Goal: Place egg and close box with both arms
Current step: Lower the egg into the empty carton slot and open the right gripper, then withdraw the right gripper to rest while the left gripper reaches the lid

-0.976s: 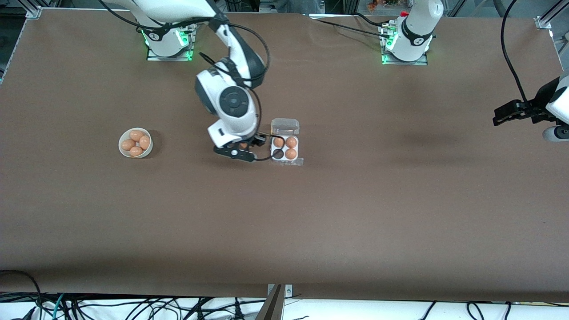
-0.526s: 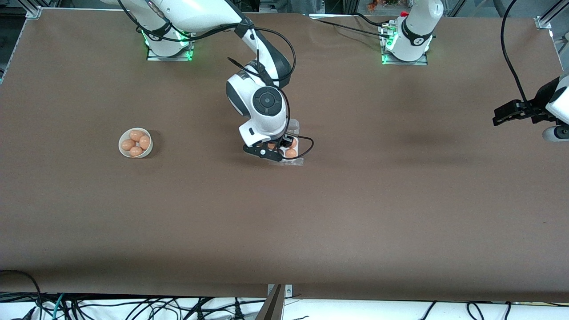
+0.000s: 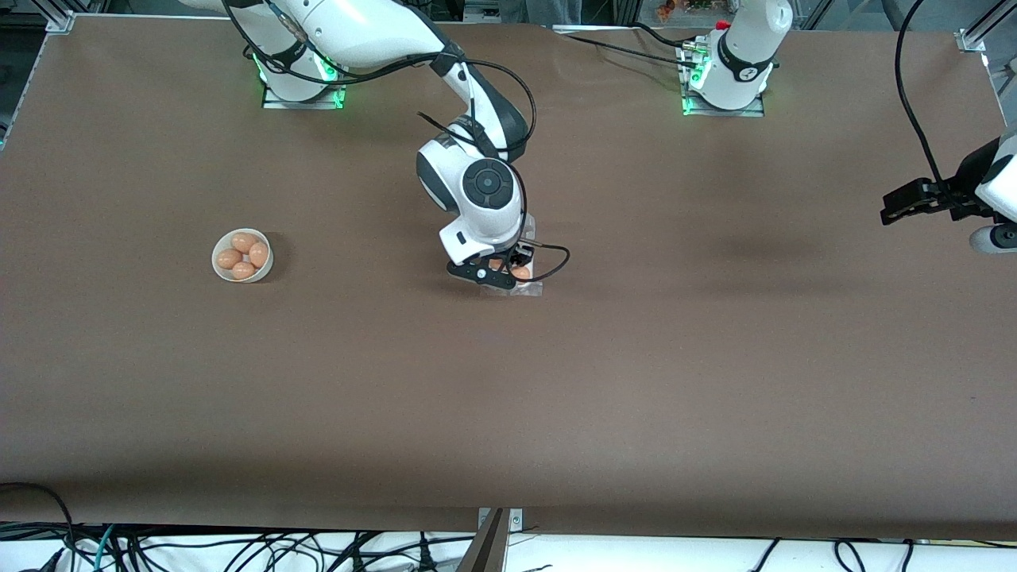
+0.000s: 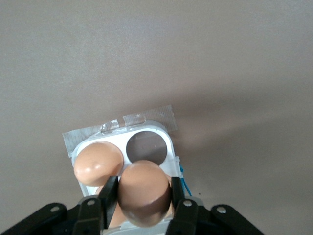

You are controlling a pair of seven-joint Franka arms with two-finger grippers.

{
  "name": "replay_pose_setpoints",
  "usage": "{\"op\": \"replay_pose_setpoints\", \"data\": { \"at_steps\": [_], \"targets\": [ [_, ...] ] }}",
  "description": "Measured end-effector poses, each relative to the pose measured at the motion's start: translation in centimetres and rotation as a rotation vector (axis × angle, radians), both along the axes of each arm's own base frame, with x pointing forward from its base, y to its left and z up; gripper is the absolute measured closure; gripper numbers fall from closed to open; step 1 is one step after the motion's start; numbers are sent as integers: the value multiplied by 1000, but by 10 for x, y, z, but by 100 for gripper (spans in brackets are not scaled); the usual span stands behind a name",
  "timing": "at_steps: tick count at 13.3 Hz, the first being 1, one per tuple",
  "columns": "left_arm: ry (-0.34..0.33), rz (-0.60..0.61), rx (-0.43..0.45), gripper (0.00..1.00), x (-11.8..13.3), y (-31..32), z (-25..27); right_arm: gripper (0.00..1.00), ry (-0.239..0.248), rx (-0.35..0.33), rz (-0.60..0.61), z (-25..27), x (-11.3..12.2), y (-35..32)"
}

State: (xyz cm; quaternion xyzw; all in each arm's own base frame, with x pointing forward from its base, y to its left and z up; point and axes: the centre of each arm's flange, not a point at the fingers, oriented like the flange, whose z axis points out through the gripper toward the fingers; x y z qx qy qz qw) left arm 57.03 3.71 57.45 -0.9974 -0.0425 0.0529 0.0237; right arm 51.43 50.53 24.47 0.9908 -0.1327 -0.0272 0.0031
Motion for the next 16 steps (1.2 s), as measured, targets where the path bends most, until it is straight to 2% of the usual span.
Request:
{"op": "replay_pose_setpoints", "data": {
  "at_steps": [8,9,13,14,16],
  "targets": [
    [0,0,-7,0,0,-1,0,52,-16,8,-6,-15,4,-1],
    [0,0,-12,0,0,-2,0,44,-17,8,-9,-15,4,-1],
    [-8,-1,-15,0,1,-3,4,3,-46,29,-14,-8,11,0],
    [-16,-1,-14,0,1,-3,7,0,-55,32,-12,-6,13,0],
    [-23,-1,-14,0,1,-3,11,0,-77,30,6,0,20,-2]
  ]
}}
